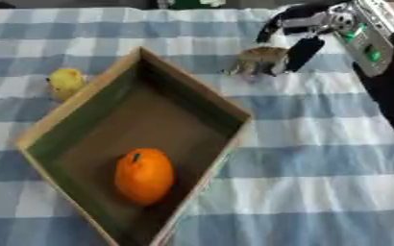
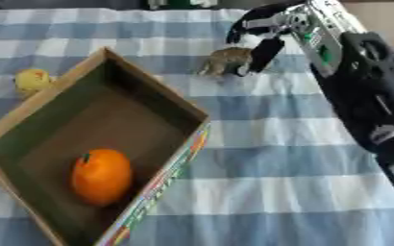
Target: Pick up objects on the table and place them in the box.
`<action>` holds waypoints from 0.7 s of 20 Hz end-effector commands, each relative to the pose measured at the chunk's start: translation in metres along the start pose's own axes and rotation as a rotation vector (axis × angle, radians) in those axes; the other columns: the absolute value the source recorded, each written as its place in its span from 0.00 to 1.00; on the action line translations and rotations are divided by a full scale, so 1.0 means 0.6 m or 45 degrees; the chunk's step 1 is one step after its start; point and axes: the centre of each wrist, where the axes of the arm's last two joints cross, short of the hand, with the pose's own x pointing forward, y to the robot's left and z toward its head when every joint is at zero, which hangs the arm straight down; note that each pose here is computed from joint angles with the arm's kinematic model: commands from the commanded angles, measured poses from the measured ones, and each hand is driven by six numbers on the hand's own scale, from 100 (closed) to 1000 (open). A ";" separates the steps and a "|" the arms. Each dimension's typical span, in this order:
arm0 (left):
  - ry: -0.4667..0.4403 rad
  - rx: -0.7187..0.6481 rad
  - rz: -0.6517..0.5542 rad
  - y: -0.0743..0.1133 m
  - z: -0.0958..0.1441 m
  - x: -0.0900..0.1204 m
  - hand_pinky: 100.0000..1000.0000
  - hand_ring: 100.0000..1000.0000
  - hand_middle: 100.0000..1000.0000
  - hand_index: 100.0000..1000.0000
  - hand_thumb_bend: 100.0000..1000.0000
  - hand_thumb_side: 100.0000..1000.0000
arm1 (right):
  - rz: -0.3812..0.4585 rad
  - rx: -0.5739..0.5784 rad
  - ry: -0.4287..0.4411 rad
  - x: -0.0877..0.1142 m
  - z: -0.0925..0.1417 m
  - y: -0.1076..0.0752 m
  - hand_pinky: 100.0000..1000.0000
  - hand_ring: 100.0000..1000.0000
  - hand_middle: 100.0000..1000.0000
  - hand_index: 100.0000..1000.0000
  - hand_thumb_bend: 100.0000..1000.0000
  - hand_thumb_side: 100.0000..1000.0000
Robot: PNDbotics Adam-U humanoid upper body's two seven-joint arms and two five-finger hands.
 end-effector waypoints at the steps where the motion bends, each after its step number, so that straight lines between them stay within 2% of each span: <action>1: -0.053 -0.005 0.004 0.003 -0.012 0.012 0.43 0.78 0.72 0.75 0.00 0.76 | 0.026 -0.029 0.032 -0.004 0.008 -0.018 0.87 0.97 0.82 0.89 0.21 0.31; 5: -0.053 -0.003 0.004 0.003 -0.012 0.011 0.43 0.78 0.72 0.75 0.00 0.76 | 0.029 -0.003 0.050 -0.008 0.001 -0.006 0.87 0.96 0.80 0.87 0.18 0.30; 9: -0.051 -0.005 0.004 0.002 -0.012 0.012 0.43 0.78 0.72 0.75 0.00 0.76 | 0.025 -0.006 0.039 -0.006 -0.002 -0.005 0.85 0.95 0.74 0.80 0.11 0.28; 12: -0.052 -0.007 0.005 0.002 -0.012 0.012 0.43 0.78 0.72 0.75 0.00 0.76 | 0.012 -0.024 0.035 -0.003 -0.003 -0.007 0.84 0.93 0.69 0.76 0.01 0.25; 14: -0.051 -0.007 0.004 0.002 -0.012 0.012 0.43 0.78 0.72 0.75 0.00 0.76 | 0.007 -0.043 0.044 -0.001 -0.004 -0.008 0.83 0.92 0.66 0.74 0.00 0.21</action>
